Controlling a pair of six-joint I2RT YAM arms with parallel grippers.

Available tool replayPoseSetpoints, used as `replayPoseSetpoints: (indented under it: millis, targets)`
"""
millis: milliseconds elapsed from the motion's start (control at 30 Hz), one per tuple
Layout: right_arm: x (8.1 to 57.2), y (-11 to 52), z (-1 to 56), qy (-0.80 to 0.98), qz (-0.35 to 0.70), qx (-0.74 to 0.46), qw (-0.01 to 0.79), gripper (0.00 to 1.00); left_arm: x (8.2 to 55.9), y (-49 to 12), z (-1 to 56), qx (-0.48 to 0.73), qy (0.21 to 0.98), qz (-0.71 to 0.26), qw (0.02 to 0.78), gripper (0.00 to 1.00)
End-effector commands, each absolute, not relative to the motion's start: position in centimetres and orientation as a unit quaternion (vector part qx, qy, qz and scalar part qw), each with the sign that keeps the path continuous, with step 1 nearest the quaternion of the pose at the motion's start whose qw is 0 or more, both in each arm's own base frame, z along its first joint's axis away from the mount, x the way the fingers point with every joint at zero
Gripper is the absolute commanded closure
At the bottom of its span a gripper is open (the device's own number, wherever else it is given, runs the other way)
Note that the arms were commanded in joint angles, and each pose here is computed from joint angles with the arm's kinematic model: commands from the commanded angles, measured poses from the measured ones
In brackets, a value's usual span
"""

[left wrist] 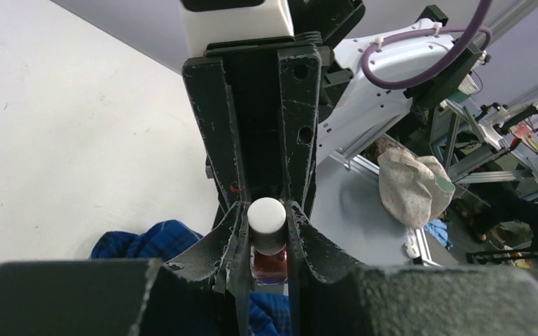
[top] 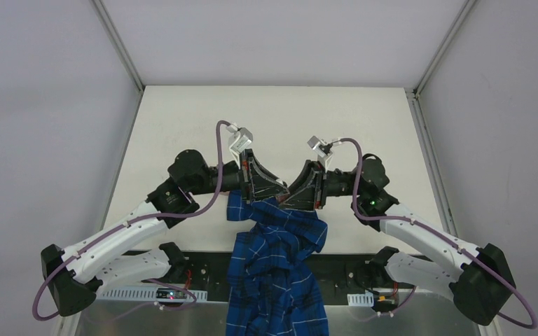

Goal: Paint the nails
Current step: Screw the nail polish bottle.

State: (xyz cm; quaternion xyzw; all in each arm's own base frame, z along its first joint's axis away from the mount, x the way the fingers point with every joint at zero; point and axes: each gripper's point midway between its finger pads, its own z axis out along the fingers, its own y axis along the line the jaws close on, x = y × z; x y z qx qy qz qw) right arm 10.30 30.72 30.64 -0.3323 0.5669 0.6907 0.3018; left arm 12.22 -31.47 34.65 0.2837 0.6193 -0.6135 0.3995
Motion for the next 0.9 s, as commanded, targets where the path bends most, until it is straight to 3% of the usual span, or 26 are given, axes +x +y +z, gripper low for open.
replayPoseSetpoints:
  millis: [0, 267, 333, 433, 533, 867]
  targets:
    - [11.0, 30.6, 31.3, 0.565, 0.706, -0.309, 0.296, 1.0, 6.8, -31.2, 37.9, 0.39, 0.507, -0.659, 0.395, 1.0]
    - [11.2, 30.5, 30.9, 0.572, 0.701, -0.303, 0.299, 1.0, 7.7, -31.5, 37.6, 0.372, 0.519, -0.651, 0.41, 0.99]
    - [11.3, 30.4, 30.4, 0.581, 0.694, -0.3, 0.3, 1.0, 8.4, -31.6, 37.4, 0.357, 0.53, -0.646, 0.418, 0.78]
    - [11.5, 30.1, 29.9, 0.596, 0.681, -0.295, 0.308, 1.0, 9.8, -31.9, 36.8, 0.331, 0.552, -0.634, 0.428, 0.38]
    - [11.5, 29.6, 29.5, 0.61, 0.662, -0.29, 0.324, 1.0, 11.6, -32.1, 35.7, 0.301, 0.588, -0.612, 0.436, 0.21]
    - [13.6, 28.3, 26.2, 0.683, 0.578, -0.231, 0.384, 1.0, 19.0, -30.5, 30.4, 0.169, 0.724, -0.474, 0.472, 0.11]
